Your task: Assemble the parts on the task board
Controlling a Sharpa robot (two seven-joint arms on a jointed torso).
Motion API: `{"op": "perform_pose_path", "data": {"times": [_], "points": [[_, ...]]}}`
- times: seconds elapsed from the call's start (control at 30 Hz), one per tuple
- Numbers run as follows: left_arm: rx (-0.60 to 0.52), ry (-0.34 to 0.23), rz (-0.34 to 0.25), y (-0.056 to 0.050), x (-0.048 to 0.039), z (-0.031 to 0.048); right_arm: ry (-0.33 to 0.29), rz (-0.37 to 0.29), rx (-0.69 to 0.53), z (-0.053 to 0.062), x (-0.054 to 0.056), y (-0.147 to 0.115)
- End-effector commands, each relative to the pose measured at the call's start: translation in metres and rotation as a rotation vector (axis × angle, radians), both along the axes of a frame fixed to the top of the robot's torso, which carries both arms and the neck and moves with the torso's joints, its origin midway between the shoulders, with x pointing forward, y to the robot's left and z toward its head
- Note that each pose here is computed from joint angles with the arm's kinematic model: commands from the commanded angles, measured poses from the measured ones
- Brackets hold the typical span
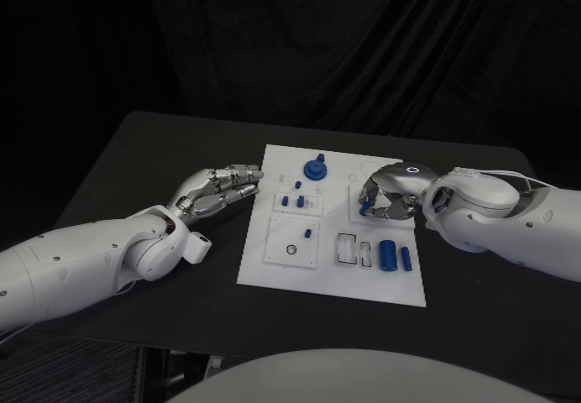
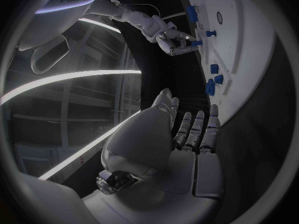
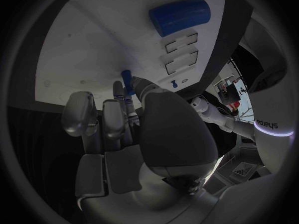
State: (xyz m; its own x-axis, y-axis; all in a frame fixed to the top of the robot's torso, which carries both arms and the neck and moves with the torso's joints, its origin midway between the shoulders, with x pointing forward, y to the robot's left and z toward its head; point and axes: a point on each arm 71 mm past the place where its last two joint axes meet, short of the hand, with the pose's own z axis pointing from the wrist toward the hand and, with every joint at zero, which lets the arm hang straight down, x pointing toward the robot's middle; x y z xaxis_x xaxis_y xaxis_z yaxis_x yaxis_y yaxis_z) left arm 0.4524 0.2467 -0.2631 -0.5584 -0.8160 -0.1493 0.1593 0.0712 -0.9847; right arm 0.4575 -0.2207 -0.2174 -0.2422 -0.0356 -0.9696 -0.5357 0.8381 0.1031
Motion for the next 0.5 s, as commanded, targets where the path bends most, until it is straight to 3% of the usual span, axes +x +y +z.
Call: {"op": "perform_pose_path", "data": {"times": [0.03, 0.3, 0.5], "points": [[-0.066, -0.07, -0.026, -0.002, -0.0023, 0.0058, -0.027, 0.003, 0.016, 0.001, 0.0, 0.0], [-0.064, -0.066, -0.024, -0.001, -0.0028, 0.005, -0.044, -0.003, 0.039, 0.005, -0.006, -0.001], [-0.062, -0.064, -0.021, 0.0, -0.0029, 0.0048, -0.072, 0.003, 0.066, 0.021, -0.013, 0.001]]}}
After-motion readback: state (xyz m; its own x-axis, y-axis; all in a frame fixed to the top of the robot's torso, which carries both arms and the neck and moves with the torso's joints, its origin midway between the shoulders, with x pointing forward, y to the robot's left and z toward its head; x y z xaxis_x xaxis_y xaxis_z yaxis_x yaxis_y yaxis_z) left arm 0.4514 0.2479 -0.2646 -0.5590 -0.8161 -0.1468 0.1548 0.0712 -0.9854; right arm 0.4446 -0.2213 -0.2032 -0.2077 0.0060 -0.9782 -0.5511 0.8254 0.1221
